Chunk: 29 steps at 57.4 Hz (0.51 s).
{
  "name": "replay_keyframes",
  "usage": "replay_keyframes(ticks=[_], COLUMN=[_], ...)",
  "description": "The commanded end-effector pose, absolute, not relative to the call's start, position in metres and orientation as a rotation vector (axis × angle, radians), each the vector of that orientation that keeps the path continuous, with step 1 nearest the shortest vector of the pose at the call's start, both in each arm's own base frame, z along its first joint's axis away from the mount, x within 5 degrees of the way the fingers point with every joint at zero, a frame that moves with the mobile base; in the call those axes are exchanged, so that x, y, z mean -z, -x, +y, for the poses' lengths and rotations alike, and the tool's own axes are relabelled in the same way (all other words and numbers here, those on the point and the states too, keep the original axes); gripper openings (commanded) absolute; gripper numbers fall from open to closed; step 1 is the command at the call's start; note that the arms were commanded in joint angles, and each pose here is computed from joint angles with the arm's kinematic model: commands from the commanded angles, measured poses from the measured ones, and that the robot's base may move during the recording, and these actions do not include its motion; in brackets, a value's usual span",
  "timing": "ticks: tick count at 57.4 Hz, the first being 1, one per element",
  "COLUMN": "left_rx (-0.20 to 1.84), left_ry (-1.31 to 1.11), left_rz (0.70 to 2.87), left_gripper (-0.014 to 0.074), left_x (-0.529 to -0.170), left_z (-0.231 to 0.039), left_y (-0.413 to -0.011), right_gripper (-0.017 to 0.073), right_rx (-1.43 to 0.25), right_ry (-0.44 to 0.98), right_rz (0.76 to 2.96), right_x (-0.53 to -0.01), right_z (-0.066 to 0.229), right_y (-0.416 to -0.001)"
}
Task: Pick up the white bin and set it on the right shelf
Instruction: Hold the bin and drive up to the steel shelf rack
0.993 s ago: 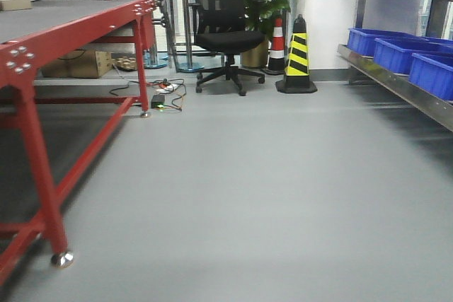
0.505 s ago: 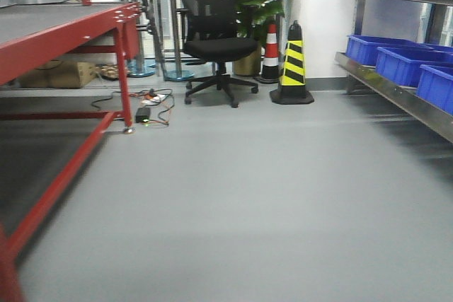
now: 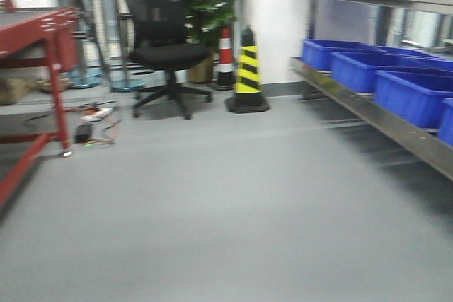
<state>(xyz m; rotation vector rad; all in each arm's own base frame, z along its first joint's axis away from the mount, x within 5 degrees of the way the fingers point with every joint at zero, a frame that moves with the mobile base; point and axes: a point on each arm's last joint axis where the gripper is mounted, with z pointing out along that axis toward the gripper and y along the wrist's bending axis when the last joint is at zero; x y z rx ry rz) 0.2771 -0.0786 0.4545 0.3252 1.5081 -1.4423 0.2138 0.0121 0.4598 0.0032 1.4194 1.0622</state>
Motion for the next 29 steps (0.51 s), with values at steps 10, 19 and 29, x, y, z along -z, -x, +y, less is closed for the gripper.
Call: replay_keyframes(ticks=[10,19,29], left_rx=[1.621,1.621,1.621], left_ry=[-0.596,-0.596,-0.596], left_rz=[1.325,1.325,1.325], left_gripper=[-0.0118,-0.0118,-0.0118], left_x=[-0.4834,-0.4834,-0.4834], left_z=[-0.0912,-0.0912,-0.0912], left_y=[-0.2361,-0.2361,-0.2361], right_gripper=[0.0071,0.0071,0.0071], right_rx=[-1.173,-1.173,-1.173], right_ry=[0.094,0.094,0.094], right_rz=[1.305,1.305,1.305], right_x=[-0.4813,-0.4813,-0.4813], right_z=[0.0229,0.0229,0.0229], right_y=[-0.1968,-0.1968,-0.1968])
